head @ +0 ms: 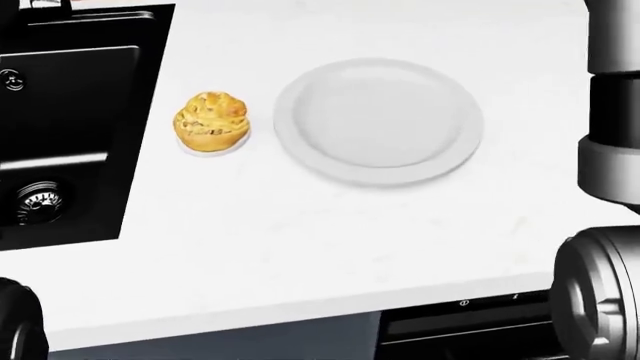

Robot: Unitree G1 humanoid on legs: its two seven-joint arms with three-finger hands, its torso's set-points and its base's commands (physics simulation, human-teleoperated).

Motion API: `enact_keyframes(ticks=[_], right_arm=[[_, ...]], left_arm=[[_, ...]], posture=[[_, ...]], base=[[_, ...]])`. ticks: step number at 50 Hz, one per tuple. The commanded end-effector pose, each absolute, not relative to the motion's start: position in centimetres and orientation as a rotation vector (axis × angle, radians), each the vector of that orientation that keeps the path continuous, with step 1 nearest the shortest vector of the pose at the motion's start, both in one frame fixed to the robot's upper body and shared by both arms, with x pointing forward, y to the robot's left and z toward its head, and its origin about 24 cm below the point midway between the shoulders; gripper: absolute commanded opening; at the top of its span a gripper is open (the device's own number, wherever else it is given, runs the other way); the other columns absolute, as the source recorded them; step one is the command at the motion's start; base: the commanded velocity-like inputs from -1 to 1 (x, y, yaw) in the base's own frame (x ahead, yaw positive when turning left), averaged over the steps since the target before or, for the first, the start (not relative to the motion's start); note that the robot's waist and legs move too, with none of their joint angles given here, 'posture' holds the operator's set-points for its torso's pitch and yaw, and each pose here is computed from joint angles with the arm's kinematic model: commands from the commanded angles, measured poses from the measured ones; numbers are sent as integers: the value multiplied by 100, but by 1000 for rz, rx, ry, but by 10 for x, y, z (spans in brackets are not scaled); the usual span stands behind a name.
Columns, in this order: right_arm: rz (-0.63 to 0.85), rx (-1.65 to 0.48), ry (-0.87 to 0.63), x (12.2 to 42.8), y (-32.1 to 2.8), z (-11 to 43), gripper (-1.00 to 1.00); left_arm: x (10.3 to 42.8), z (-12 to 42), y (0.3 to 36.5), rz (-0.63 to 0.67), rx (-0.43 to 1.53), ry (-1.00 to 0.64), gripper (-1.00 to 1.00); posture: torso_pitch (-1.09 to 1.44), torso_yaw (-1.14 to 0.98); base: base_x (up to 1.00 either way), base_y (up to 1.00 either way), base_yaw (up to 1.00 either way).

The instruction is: Place the pastries on the plates.

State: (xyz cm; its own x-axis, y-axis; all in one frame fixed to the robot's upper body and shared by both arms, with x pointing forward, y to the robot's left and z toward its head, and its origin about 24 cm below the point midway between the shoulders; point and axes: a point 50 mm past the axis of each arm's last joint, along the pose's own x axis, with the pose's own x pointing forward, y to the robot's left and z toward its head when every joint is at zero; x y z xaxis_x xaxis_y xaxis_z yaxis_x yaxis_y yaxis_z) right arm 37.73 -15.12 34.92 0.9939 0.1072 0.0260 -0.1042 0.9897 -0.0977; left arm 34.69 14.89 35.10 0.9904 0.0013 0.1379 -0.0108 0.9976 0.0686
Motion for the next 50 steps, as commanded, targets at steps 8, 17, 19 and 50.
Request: enact_keyframes(ticks=[8,17,19,50], right_arm=[[131,-102,-159,366,-145,377,100],[127,-94,-157,367,-146,377,100],[126,-95,-153,367,-146,376,100],[130,-103,-153,366,-145,378,100]], left_arm=[[333,378,153,33,61,-257,100],[335,377,154,39,63,-250,100],[335,377,154,38,63,-252,100],[336,373,153,35,67,-254,100]], posture=[[0,0],[0,0],[0,0],[0,0]], base=[[0,-10,0],[0,0,0],[0,-18,0],[0,-14,0]])
